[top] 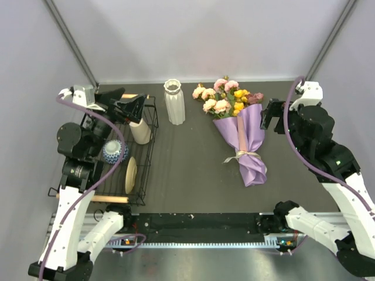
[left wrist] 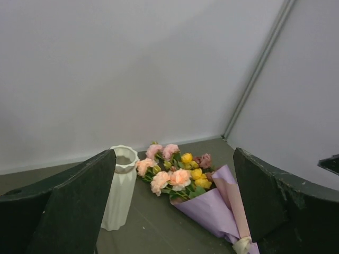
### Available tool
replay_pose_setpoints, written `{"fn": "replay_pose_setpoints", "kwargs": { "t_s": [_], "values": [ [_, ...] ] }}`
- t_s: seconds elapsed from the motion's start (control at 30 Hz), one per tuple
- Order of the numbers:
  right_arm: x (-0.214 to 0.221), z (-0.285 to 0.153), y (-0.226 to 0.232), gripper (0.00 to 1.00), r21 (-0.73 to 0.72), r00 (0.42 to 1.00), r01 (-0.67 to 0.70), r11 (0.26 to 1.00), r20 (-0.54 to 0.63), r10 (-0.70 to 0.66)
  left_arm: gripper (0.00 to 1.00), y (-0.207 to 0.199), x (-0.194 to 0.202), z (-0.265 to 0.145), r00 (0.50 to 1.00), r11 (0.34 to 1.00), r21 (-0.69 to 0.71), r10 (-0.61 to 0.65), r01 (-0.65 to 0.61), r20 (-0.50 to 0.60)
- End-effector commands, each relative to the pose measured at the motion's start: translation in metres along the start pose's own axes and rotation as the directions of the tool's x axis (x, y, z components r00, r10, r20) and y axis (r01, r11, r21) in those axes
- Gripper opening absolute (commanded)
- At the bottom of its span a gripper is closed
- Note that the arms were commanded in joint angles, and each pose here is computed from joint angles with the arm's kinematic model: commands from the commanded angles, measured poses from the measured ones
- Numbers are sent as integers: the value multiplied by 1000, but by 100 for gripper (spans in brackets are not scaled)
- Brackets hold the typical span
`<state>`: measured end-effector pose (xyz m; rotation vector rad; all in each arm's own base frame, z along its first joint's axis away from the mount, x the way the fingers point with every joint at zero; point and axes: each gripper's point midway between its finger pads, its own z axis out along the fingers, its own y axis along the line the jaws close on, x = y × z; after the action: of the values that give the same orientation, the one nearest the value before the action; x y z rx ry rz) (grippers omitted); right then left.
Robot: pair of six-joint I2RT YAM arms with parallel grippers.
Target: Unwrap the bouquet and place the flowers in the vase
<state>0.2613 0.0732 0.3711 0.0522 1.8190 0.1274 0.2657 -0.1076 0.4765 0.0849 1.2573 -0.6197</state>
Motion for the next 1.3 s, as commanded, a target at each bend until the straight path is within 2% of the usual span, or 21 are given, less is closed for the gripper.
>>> {"fn": "replay_pose_setpoints", "kwargs": {
  "t_s": [0.0, 0.03, 0.17, 0.2, 0.27, 0.3, 0.37, 0.43, 0.47, 0.5, 0.57, 0.6, 0.67, 0.7, 0.77, 0.8, 0.9, 0.97, 1.03, 1.1, 1.27],
  "values": [
    [13, 9, 18, 99, -70, 999, -6, 998, -46, 3, 93, -33, 8, 14, 995, 980, 195, -25, 43, -97],
    [28, 15, 29, 99, -124, 996, 9, 992, -90, -21, 89, -34, 24, 23, 987, 972, 225, -37, 72, -154],
    [71, 35, 40, 99, -146, 977, 16, 989, -209, -47, 91, -62, 70, 35, 926, 883, 397, -99, 251, -364],
    [81, 40, 41, 99, -142, 970, 10, 990, -238, -44, 92, -70, 93, 40, 892, 853, 420, -107, 310, -440],
    [105, 51, 45, 99, -143, 954, 2, 990, -295, -45, 95, -82, 114, 45, 866, 832, 447, -78, 330, -494],
    [112, 53, 47, 99, -144, 951, -18, 989, -308, -28, 95, -98, 142, 44, 821, 811, 449, -64, 374, -568],
    [132, 59, 45, 99, -149, 934, -78, 986, -356, 20, 95, -106, 168, 49, 801, 823, 440, -32, 360, -597],
    [149, 61, 53, 99, -203, 904, -211, 956, -412, 112, 94, -123, 211, 46, 742, 813, 423, -16, 399, -670],
    [149, 69, 36, 99, -159, 891, -272, 949, -414, 185, 93, -126, 224, 45, 728, 814, 422, -1, 399, -686],
    [149, 72, 34, 99, -159, 880, -323, 933, -413, 234, 93, -139, 252, 40, 684, 806, 418, 22, 420, -729],
    [165, 74, 22, 99, -120, 850, -373, 920, -443, 287, 97, -144, 279, 40, 662, 828, 412, 67, 381, -747],
    [174, 77, 8, 99, -62, 832, -402, 914, -442, 336, 99, -154, 305, 34, 617, 826, 411, 99, 387, -781],
    [180, 78, -4, 98, -15, 814, -434, 901, -434, 385, 99, -159, 328, 35, 583, 845, 403, 139, 352, -801],
    [191, 80, -18, 95, 37, 791, -465, 885, -431, 433, 99, -165, 352, 29, 536, 848, 394, 161, 354, -829],
    [193, 80, -20, 90, 21, 769, -517, 856, -429, 475, 97, -169, 368, 32, 515, 855, 387, 172, 346, -840],
    [203, 79, -23, 83, 39, 749, -536, 843, -439, 497, 93, -171, 387, 29, 481, 857, 375, 178, 352, -859],
    [213, 73, -24, 71, 32, 755, -526, 850, -443, 484, 82, -176, 411, 32, 439, 863, 352, 175, 363, -881],
    [216, 68, -17, 65, -8, 750, -540, 842, -459, 476, 74, -177, 418, 30, 422, 867, 339, 171, 365, -890],
    [225, 62, -11, 64, -38, 739, -546, 837, -492, 460, 74, -167, 421, 25, 439, 904, 326, 183, 277, -880],
    [230, 58, -9, 64, -56, 745, -537, 842, -500, 441, 81, -170, 398, 30, 524, 903, 361, 197, 233, -829],
    [240, 52, -6, 64, -64, 730, -544, 837, -527, 435, 81, -164, 373, 14, 559, 921, 341, 186, 187, -808]
  ]
}}
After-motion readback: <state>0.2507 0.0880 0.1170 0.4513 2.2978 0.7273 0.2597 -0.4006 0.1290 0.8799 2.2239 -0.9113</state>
